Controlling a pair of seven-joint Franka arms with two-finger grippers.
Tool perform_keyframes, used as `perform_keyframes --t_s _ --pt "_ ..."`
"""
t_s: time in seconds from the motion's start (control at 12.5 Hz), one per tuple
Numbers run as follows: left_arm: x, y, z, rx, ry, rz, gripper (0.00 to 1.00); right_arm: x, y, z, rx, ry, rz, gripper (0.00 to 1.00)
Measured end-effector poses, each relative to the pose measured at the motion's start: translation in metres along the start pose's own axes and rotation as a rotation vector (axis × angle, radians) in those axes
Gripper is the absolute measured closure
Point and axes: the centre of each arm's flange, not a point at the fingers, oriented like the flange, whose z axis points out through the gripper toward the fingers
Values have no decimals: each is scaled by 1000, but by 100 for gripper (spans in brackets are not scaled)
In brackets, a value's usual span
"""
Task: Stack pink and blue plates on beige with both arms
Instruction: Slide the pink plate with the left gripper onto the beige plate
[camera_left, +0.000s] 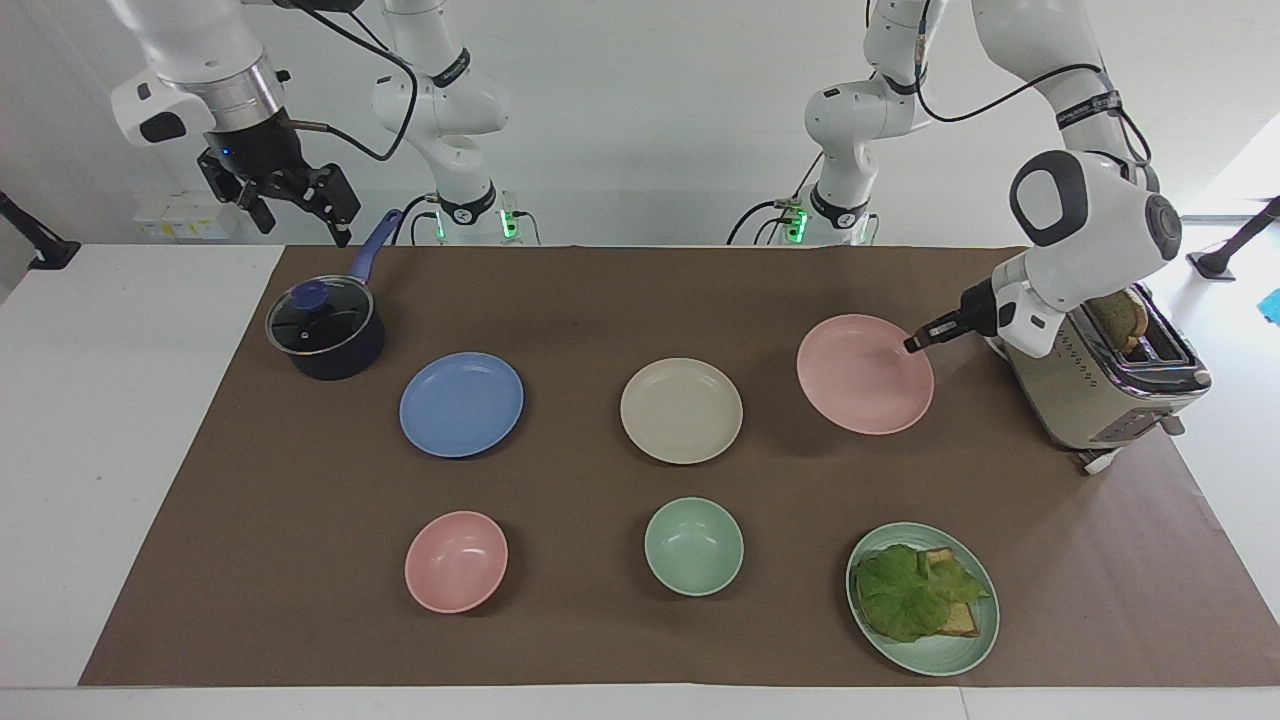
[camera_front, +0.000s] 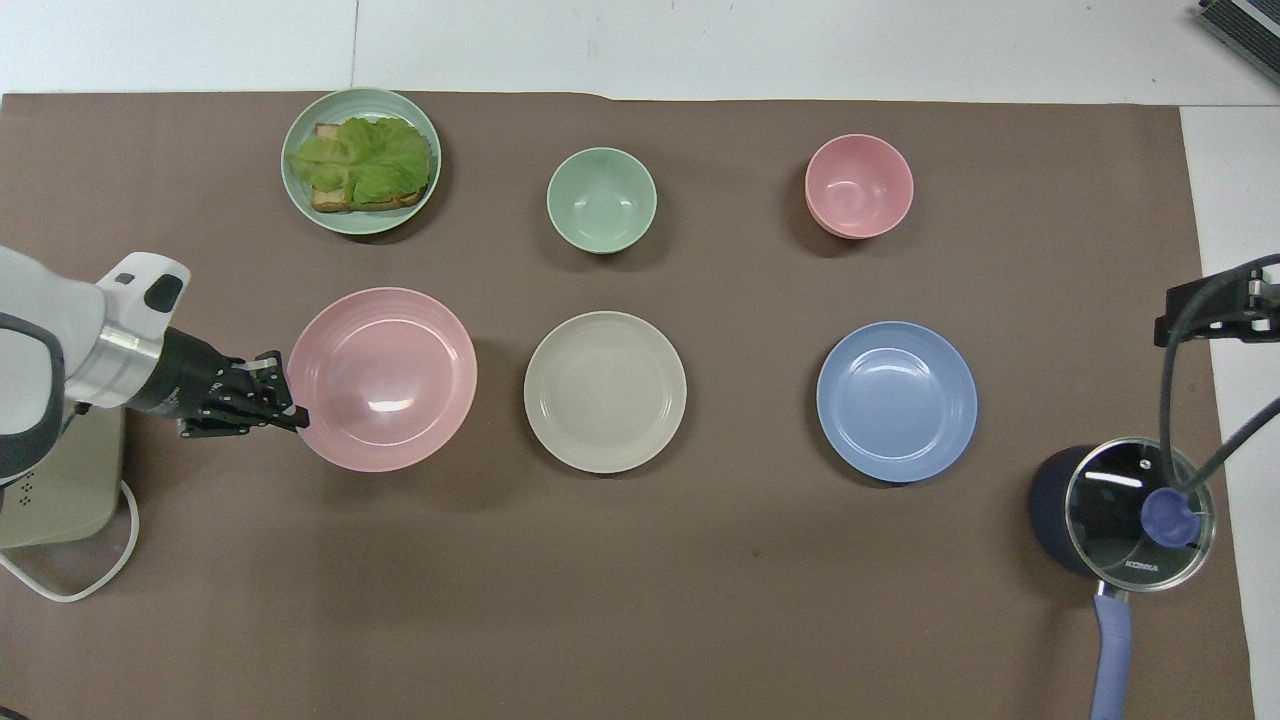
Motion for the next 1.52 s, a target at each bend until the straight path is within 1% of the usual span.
perform_keyframes --t_s 0.16,0.48,0.72,0.88,1.12,1.28,1.52 --pt "-23 44 27 -20 12 24 95 0 0 1 -1 -3 0 0" --pt "-71 122 67 -9 71 12 95 -1 2 4 -2 -9 3 0" --pt "-97 158 103 -3 102 37 95 -3 3 6 -2 -14 4 0" --pt "-97 167 135 1 121 45 95 -4 4 6 -2 -15 6 0" --pt "-78 163 162 5 137 21 95 -4 4 5 -2 -14 6 0" --pt "-69 158 167 5 144 7 95 -4 4 6 -2 -16 6 0" --pt "-61 151 161 -2 155 -10 95 -3 4 7 -1 -10 6 0"
